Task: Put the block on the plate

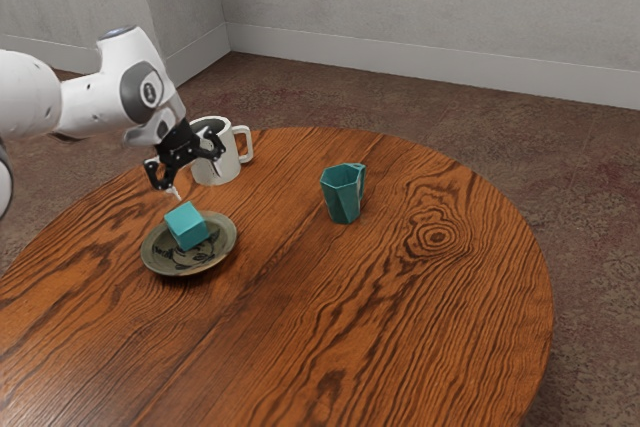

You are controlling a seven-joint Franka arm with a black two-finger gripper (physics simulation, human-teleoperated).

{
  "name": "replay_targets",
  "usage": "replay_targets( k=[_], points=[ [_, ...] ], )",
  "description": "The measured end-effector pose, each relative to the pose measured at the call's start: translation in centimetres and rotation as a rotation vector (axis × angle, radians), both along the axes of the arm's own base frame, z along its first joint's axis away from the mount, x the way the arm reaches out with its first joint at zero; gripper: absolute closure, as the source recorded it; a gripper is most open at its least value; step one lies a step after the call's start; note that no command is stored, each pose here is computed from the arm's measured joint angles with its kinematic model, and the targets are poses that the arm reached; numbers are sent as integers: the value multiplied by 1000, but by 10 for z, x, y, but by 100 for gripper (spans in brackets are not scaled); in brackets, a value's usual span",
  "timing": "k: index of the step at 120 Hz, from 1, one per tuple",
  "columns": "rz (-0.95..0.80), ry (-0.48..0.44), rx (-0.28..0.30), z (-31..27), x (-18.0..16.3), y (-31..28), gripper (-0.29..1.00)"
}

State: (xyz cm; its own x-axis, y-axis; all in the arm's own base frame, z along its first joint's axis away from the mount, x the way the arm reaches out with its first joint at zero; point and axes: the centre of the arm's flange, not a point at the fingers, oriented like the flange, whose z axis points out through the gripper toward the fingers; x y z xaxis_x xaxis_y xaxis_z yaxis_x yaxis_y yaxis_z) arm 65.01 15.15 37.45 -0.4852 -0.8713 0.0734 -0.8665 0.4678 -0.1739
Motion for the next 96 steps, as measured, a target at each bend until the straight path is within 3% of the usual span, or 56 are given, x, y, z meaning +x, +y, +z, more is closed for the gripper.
replay_targets(
  k=[30, 48, 65, 96],
  points=[
    [-211, -35, 68, 93, -6, -133, 0],
    [-204, 28, 111, 134, -34, -198, 0],
    [-79, 111, 148, 171, -71, -242, 0],
    [328, 216, 165, 201, -103, -245, 0]
  ],
)
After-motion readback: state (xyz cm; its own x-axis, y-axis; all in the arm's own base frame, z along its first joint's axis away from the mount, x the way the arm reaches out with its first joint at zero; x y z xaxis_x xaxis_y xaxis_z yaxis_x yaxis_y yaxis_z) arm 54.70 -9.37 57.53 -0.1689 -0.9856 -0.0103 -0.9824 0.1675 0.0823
